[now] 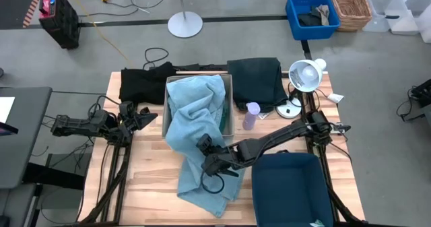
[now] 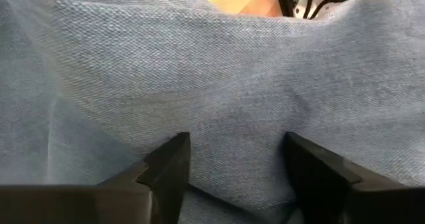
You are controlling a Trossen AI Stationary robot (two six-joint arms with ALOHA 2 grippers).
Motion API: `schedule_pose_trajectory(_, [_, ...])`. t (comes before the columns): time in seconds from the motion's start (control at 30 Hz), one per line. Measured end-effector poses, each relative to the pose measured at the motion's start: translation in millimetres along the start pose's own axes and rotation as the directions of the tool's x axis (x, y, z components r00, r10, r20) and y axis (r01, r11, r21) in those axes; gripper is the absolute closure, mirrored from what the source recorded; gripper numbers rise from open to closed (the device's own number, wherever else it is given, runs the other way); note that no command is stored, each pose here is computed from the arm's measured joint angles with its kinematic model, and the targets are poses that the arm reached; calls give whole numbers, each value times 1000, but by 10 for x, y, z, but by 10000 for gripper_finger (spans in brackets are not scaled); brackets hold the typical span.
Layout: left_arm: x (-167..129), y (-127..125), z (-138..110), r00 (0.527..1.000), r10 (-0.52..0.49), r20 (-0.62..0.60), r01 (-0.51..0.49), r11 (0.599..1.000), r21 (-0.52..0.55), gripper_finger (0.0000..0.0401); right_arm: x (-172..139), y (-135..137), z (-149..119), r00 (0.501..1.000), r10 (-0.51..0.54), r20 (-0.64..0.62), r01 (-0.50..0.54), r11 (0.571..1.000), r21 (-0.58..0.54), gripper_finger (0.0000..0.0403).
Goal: Sort clothes
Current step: Put the blue pants into the laundry organizer
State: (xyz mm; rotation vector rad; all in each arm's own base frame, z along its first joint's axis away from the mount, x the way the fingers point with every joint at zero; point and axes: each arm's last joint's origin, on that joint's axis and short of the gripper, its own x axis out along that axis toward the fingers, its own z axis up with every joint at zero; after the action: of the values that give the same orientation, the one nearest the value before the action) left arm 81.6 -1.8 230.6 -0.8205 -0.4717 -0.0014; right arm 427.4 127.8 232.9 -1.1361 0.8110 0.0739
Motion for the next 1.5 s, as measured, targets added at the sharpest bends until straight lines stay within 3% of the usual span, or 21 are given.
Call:
schedule_pose_trajectory(0.13, [0,0,0,1000,0,0,0,1000,-2,390,1,-3,-2,1000,-1,-1,1,1000,0,212])
schedule_pose_trajectory(0.43, [0,15,-16,1000,16,-15,-16,1000,4,390,2,-4,-15,1000,-15,-28,15,1000,11,386])
schedule_pose_trajectory(0.63, [0,20,-21,1000,20,-20,-20,1000,3,390,-101,-70,94,996,-79,-29,79,997,21,394])
schedule_pose_trajectory(0.8, [0,19,-21,1000,20,-20,-20,1000,3,390,-390,-388,324,983,-181,38,171,967,189,399])
schedule_pose_trajectory(1.03, [0,19,-20,1000,19,-20,-19,1000,3,390,-876,-955,463,943,-328,63,258,834,488,401])
schedule_pose_trajectory(1.2, [0,18,-19,1000,19,-19,-19,1000,5,390,-1024,-1294,335,911,-410,-41,362,749,554,402])
schedule_pose_trajectory(1.5, [0,18,-19,1000,18,-18,-18,1000,13,390,-1224,-2007,-50,793,-571,-213,542,503,673,403])
